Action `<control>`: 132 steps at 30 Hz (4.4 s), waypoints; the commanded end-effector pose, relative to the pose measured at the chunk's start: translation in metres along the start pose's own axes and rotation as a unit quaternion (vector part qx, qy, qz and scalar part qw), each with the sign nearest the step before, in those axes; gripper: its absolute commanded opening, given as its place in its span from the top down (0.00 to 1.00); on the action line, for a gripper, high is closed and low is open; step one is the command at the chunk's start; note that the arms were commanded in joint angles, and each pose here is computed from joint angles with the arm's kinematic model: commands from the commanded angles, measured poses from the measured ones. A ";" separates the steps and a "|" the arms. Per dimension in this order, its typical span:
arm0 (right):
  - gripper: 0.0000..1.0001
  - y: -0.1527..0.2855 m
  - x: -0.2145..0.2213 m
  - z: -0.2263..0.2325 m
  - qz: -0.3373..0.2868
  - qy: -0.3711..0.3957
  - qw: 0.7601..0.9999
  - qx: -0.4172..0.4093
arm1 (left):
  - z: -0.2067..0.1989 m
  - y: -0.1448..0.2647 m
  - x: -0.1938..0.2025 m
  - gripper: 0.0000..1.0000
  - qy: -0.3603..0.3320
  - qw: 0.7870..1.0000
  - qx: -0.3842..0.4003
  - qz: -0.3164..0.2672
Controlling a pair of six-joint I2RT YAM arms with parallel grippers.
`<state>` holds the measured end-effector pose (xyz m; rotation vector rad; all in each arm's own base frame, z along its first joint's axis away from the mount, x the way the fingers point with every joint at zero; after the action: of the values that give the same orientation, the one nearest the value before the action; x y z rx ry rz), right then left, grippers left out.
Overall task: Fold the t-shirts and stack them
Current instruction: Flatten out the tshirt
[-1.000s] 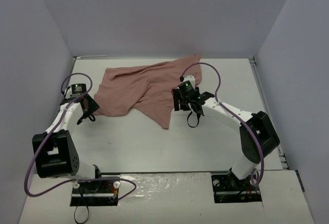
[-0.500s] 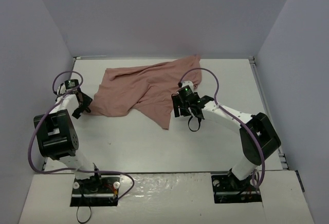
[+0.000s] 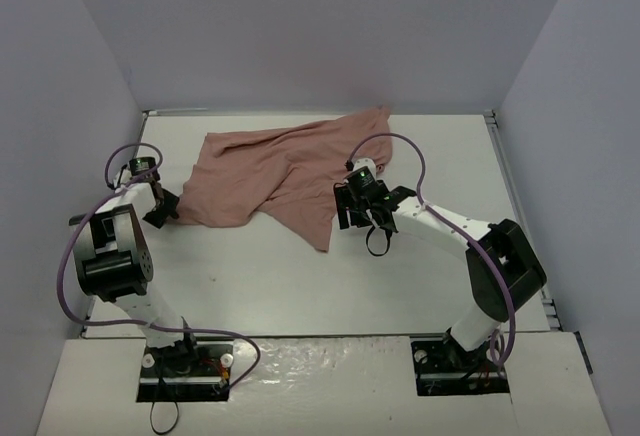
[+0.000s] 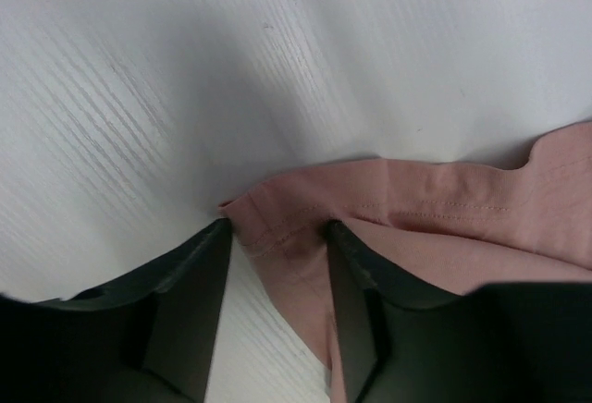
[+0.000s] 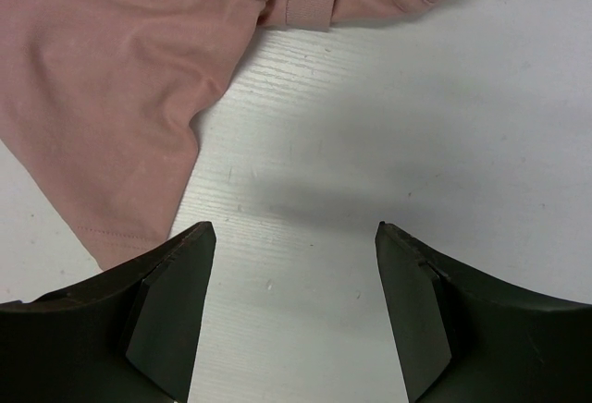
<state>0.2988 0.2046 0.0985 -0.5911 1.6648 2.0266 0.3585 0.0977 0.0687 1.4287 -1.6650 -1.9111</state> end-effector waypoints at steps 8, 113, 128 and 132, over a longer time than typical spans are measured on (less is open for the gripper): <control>0.32 0.003 -0.003 0.004 -0.007 0.002 1.000 -0.011 | 0.009 0.008 -0.011 0.74 0.033 0.999 0.013 -0.031; 1.00 0.461 -0.322 -0.078 -0.603 -0.012 0.796 0.050 | -0.040 0.583 -0.232 1.00 0.005 0.686 0.508 -0.521; 1.00 0.478 -0.316 -0.079 -0.620 -0.011 0.784 0.042 | -0.040 0.610 -0.203 1.00 -0.036 0.655 0.526 -0.541; 1.00 0.496 -0.292 -0.084 -0.626 -0.011 0.779 0.033 | -0.032 0.630 -0.178 1.00 -0.063 0.642 0.523 -0.558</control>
<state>0.3042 0.0407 0.6028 -1.1788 0.9758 1.0841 0.2872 0.0243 0.6544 3.1080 -2.5155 -1.1383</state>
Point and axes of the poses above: each gripper's point midway between its finger pads, its own y axis back along the fingers, its own z axis along the line the jaws close on, x = y × z, the point moved 4 cm from there along y, back along the fingers, and after that the axes turned 13 degrees about -y, right-handed, at the moved point
